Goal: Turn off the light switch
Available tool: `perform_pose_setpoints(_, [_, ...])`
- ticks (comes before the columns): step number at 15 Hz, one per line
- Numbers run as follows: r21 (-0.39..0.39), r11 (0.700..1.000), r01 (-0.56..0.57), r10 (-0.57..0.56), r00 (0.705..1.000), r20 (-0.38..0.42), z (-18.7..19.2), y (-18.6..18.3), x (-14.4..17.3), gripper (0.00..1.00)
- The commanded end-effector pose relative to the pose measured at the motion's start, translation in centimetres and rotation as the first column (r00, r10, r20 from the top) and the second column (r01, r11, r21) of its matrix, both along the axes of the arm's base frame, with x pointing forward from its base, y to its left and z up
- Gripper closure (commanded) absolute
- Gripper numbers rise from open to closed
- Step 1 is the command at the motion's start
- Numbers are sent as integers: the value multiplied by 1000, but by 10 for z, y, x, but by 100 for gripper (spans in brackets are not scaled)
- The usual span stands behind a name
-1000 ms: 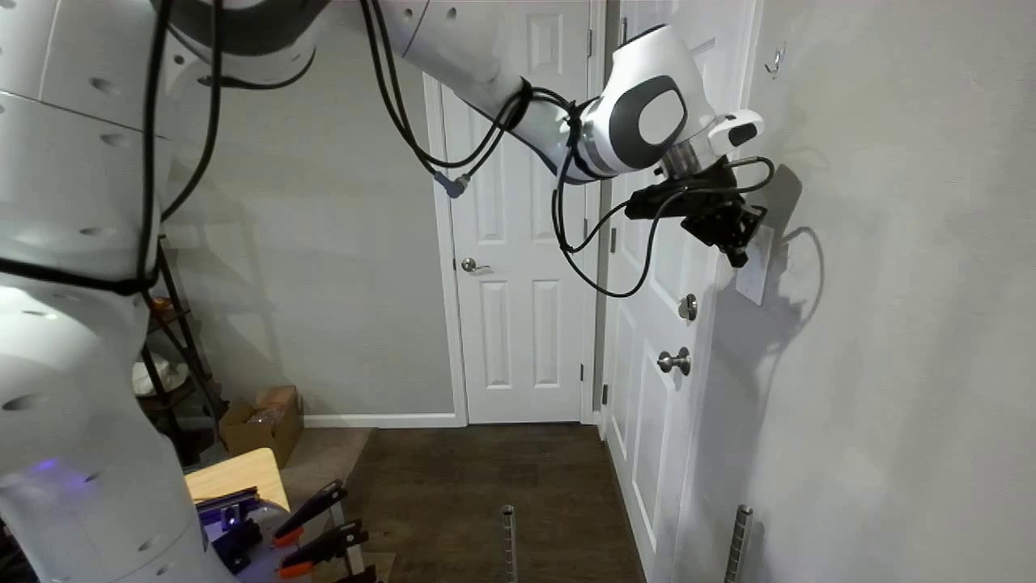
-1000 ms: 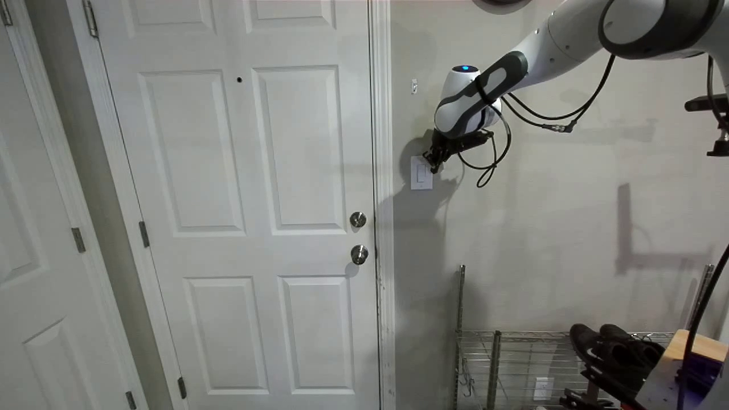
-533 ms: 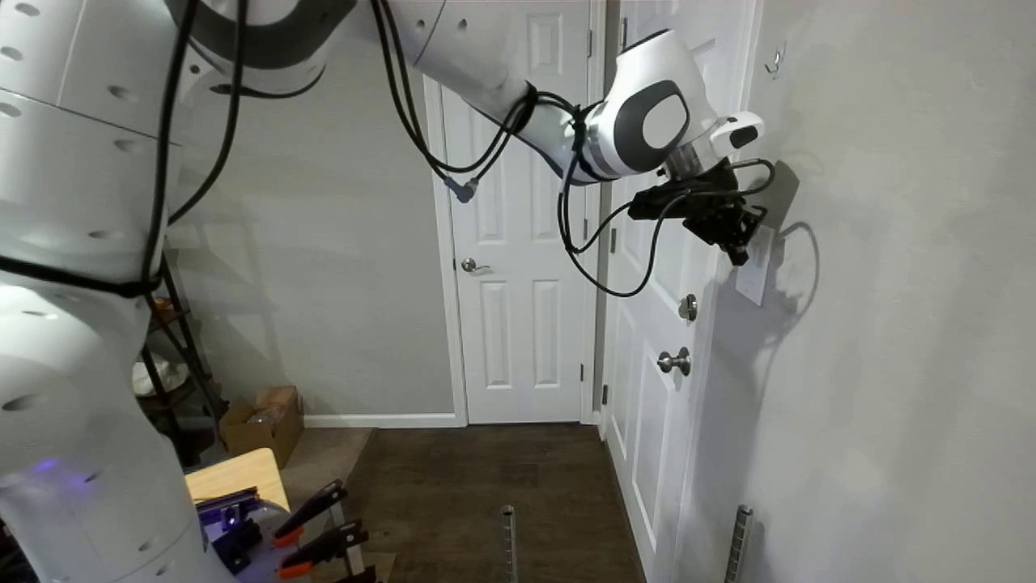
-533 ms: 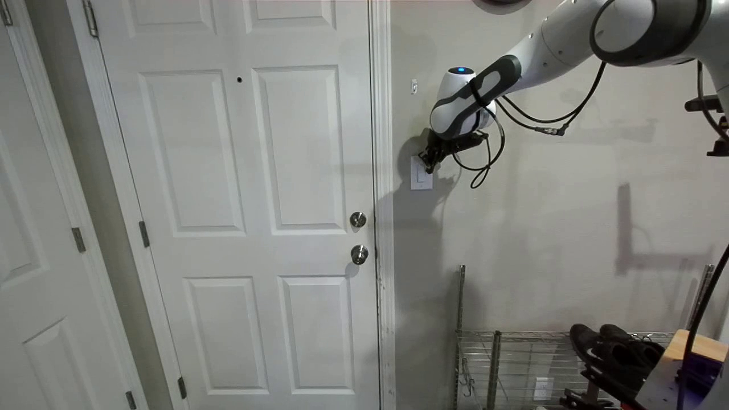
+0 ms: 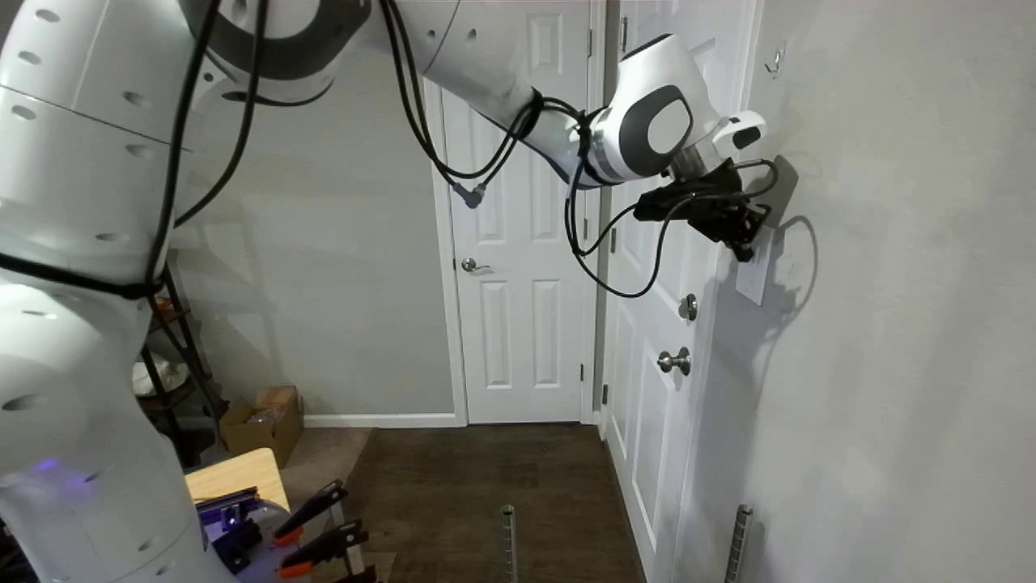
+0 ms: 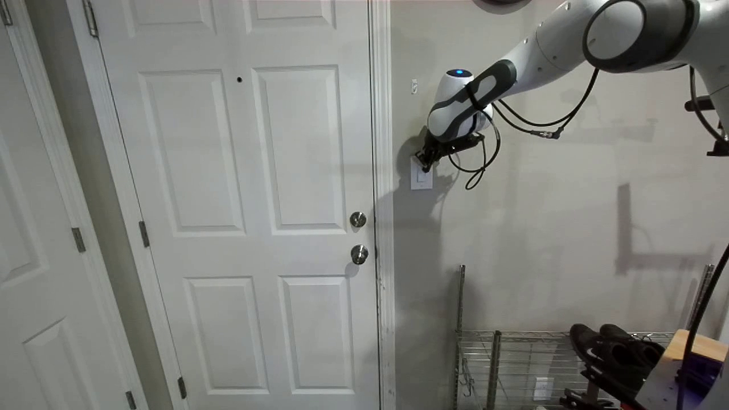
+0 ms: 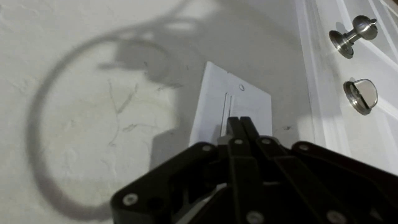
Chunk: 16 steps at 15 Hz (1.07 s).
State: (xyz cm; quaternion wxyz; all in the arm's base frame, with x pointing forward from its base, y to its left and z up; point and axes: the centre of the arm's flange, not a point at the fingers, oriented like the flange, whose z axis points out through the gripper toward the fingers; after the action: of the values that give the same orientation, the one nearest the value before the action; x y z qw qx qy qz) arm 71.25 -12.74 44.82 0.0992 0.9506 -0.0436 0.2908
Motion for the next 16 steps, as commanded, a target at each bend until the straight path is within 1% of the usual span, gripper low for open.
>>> perform_pose_setpoints(1, [-1, 1000, 25, -25, 999, 36, -2, 1, 4, 95])
perform_pose_setpoints(2, [7, 1000, 20, -20, 999, 33, -2, 0, 4, 95])
perform_pose_setpoints(7, [143, 989, -35, 38, 999, -23, -1, 9, 0, 95])
perform_pose_setpoints(11, [213, 976, -33, 48, 997, -66, -9, 13, 2, 95])
perform_pose_setpoints(14, [229, 973, -4, 28, 994, -101, -15, 10, 0, 95])
perform_pose_setpoints(16, [208, 978, 14, 9, 994, -111, -20, 9, 0, 95])
